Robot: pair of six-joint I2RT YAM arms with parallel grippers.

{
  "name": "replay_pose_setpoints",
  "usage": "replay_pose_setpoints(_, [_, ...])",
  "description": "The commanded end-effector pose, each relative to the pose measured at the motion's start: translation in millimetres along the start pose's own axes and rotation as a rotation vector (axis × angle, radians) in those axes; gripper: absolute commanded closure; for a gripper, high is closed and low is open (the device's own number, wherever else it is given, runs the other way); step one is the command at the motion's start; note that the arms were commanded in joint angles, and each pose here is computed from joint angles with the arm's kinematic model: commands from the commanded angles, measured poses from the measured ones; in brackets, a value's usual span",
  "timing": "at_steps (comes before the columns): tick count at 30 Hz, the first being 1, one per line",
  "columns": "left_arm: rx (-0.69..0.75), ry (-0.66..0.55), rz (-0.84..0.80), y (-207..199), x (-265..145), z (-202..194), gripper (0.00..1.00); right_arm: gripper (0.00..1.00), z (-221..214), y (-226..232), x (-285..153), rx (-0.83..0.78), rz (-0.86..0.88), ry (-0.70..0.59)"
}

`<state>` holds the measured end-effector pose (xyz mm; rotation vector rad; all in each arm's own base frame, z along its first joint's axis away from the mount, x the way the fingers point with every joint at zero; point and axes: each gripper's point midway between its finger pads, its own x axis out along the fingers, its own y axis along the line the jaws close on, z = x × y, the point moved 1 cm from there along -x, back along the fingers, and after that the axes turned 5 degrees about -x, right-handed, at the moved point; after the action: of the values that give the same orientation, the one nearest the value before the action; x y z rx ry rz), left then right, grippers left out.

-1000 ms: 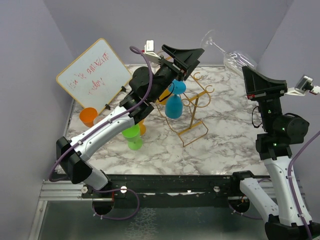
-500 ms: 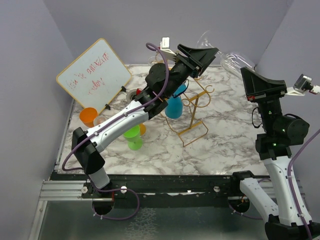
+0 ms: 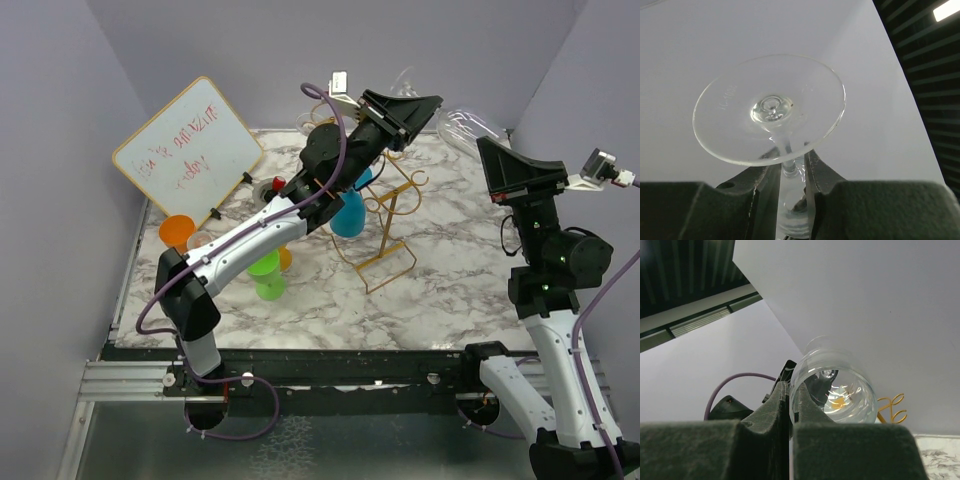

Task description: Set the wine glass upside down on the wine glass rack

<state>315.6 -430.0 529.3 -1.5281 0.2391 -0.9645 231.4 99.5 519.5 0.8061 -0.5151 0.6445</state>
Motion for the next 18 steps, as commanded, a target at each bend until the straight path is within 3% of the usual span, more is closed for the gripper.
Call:
replay_pose_setpoints(1, [-0.041, 0.04, -0.086, -26.0, 4.1, -7.5, 0.76, 0.99, 2.4, 11.3, -0.6, 0.003, 0.059, -0.009])
replay_pose_setpoints(6, [-0.056, 0.093, -0.098, -25.7, 6.6, -17.0, 0.82, 0.99, -1.1, 9.4, -0.4, 0.014, 0.066, -0.003])
replay_pose_setpoints(9, [-0.07, 0.122, -0.099, -21.2, 7.3, -22.7, 0.99, 0.99, -3.7, 7.4, 0.1, 0.021, 0.067, 0.004])
replay_pose_setpoints(13, [-0.05, 0.136, -0.123, -20.4, 8.3, -26.2, 1.0, 0.99, -7.9, 3.3, 0.1, 0.027, 0.056, 0.017])
replay_pose_setpoints(15, [-0.021, 0.137, -0.141, -23.1, 8.4, -25.9, 1.0, 0.92, -9.4, 0.0, -0.7, 0.029, 0.035, 0.025])
replay_pose_setpoints(18, [0.021, 0.123, -0.163, -29.7, 6.9, -22.2, 1.0, 0.73, -9.3, -4.9, -2.3, 0.029, -0.005, 0.03])
